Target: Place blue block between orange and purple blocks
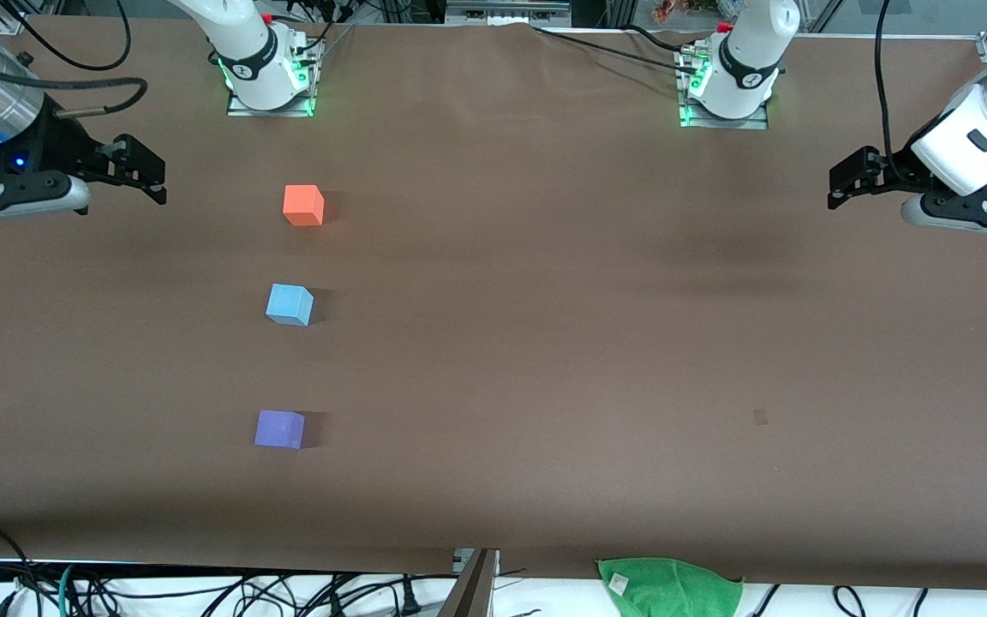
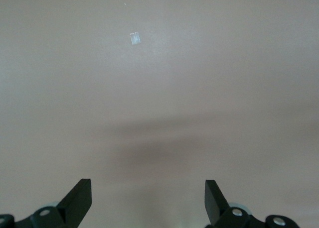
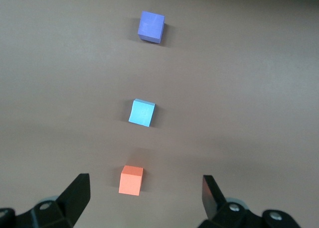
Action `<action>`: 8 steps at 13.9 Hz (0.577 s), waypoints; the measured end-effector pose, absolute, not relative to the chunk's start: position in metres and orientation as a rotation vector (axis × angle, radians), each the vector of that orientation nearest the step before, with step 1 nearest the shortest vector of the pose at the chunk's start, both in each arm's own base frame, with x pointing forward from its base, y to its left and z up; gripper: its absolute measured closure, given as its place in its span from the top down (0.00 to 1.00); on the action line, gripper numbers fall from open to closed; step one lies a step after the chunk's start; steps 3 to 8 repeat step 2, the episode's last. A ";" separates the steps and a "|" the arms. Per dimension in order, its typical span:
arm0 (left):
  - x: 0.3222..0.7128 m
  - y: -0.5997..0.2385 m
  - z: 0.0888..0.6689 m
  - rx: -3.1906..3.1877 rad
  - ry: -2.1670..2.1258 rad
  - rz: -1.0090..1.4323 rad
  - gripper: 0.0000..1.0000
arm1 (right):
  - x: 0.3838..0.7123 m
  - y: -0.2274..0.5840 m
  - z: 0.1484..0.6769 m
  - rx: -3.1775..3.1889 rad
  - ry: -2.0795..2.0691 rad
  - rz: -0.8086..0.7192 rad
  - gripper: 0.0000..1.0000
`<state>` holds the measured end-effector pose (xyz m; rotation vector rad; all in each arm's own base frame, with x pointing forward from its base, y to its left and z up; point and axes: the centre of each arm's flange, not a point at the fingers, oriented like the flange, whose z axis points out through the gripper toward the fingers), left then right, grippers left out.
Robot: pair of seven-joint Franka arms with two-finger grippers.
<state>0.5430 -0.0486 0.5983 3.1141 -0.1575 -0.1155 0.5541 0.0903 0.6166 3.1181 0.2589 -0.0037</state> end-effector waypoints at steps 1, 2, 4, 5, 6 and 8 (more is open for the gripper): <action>0.543 -0.049 0.598 3.114 -0.158 -0.116 1.00 | 0.556 0.090 0.614 3.117 0.258 -0.011 1.00; 0.543 -0.049 0.598 3.114 -0.158 -0.116 1.00 | 0.557 0.091 0.612 3.116 0.258 -0.013 1.00; 0.543 -0.049 0.598 3.114 -0.158 -0.116 1.00 | 0.557 0.091 0.612 3.116 0.258 -0.013 1.00; 0.543 -0.049 0.598 3.114 -0.158 -0.116 1.00 | 0.557 0.091 0.612 3.116 0.258 -0.013 1.00; 0.543 -0.049 0.598 3.114 -0.158 -0.116 1.00 | 0.557 0.091 0.612 3.116 0.258 -0.013 1.00; 0.543 -0.049 0.598 3.114 -0.158 -0.116 1.00 | 0.557 0.091 0.612 3.116 0.258 -0.013 1.00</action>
